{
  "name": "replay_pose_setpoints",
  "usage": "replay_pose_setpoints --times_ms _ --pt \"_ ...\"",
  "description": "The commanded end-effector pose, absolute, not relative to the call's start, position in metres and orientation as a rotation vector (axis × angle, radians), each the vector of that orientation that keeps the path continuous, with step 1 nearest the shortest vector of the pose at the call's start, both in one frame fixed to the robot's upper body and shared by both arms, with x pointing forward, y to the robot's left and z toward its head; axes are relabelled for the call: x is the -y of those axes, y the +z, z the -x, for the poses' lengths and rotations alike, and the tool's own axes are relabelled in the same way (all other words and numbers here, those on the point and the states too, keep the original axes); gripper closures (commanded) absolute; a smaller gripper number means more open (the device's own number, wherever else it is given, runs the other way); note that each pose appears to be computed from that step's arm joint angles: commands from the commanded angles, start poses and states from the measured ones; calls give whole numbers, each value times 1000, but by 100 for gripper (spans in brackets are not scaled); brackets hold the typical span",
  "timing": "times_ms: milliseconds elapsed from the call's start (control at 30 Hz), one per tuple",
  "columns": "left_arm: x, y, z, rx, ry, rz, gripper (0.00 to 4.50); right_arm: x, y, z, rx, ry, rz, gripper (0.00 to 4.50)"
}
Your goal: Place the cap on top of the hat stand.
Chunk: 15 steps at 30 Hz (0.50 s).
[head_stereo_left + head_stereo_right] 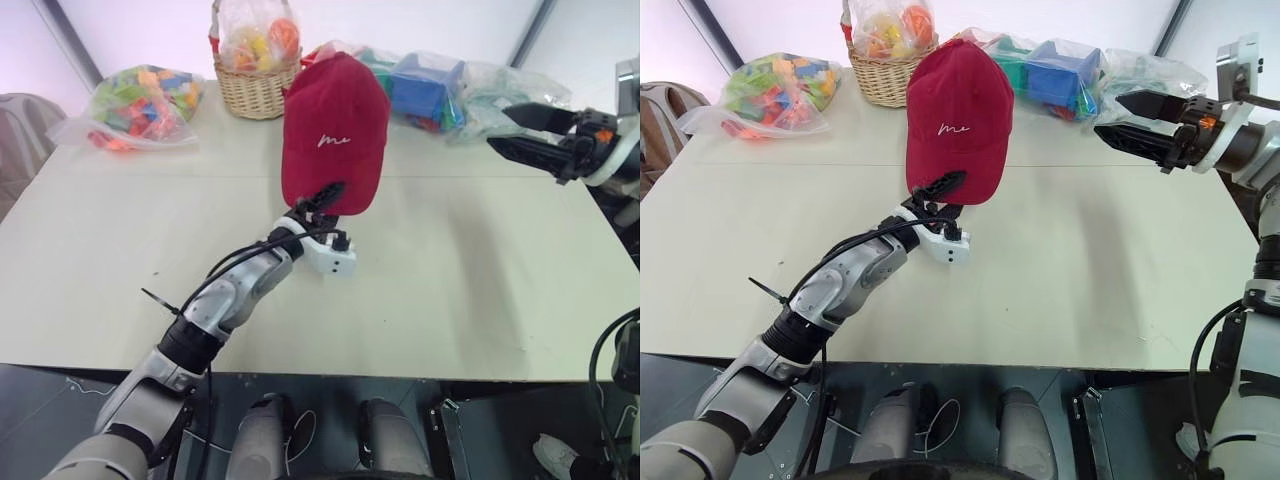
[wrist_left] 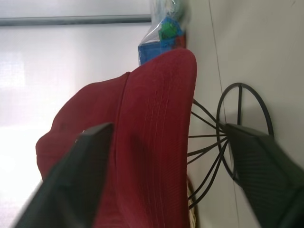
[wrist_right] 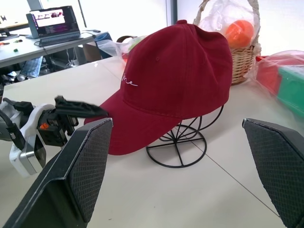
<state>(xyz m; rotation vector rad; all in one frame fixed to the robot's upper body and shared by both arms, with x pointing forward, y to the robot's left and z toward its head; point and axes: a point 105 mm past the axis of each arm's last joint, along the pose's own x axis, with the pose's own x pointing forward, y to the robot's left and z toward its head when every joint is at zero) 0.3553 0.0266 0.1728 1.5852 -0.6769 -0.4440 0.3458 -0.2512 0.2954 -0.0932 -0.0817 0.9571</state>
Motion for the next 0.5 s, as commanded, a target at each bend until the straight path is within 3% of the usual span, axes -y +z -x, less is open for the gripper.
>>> replay_pose_setpoints --times_ms 33,300,500 --pt "-25 186 -352 734 -405 -1567 1 250 313 -340 152 965 123 0" --pt "-31 183 -347 735 -408 -1567 1 250 312 -340 150 965 119 0" --pt "-50 203 -334 755 -345 -1532 1 249 309 -340 135 968 120 0"
